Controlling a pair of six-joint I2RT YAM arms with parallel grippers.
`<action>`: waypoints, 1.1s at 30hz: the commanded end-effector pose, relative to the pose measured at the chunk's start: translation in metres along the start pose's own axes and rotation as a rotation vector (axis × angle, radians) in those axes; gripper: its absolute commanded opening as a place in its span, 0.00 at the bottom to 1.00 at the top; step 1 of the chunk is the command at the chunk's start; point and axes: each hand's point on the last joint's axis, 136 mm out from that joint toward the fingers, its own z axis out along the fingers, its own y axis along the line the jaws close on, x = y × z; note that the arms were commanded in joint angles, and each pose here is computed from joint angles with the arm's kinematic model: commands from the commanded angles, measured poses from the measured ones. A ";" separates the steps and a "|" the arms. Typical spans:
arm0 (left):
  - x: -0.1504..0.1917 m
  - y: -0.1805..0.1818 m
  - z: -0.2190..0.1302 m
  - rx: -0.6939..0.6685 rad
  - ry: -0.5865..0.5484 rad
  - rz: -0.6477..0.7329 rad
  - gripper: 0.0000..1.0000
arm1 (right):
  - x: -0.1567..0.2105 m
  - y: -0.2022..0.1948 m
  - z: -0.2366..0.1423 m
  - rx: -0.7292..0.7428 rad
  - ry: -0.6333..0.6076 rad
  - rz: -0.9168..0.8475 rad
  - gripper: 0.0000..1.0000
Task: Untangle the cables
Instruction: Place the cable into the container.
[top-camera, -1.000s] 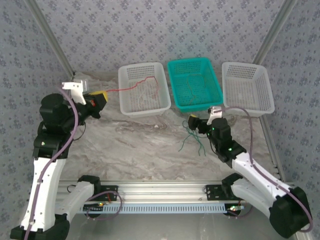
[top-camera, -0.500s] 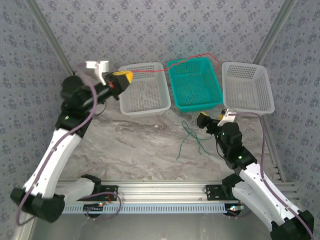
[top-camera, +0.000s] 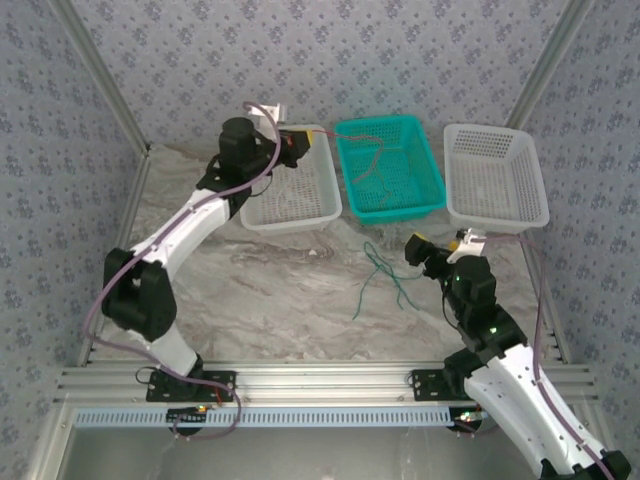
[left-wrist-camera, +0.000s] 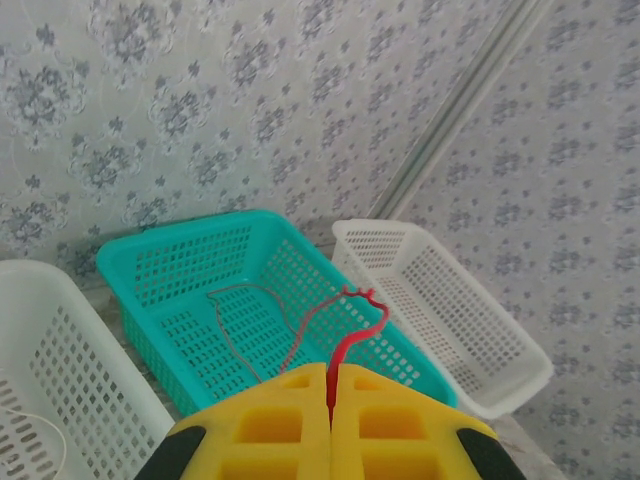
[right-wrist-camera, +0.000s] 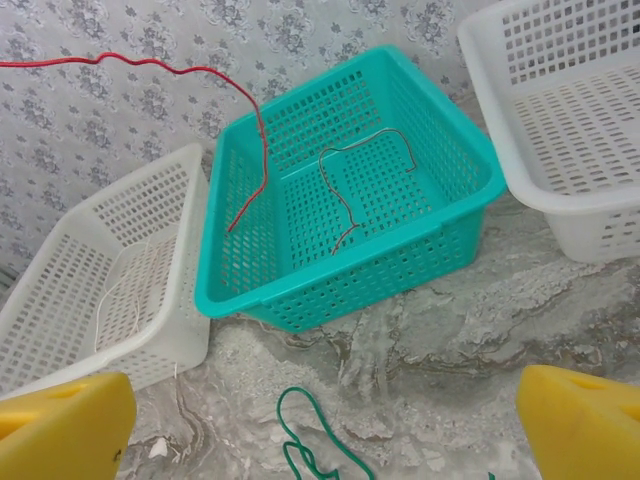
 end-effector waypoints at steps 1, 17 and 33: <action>-0.020 -0.015 0.019 0.019 -0.065 0.082 0.00 | -0.010 -0.002 -0.006 0.016 -0.017 0.012 1.00; 0.089 -0.010 0.124 -0.074 0.197 0.198 0.08 | -0.019 -0.001 -0.018 0.003 -0.036 0.030 1.00; 0.088 -0.035 0.115 -0.077 0.204 0.243 0.91 | -0.013 -0.006 -0.021 0.016 -0.018 0.038 1.00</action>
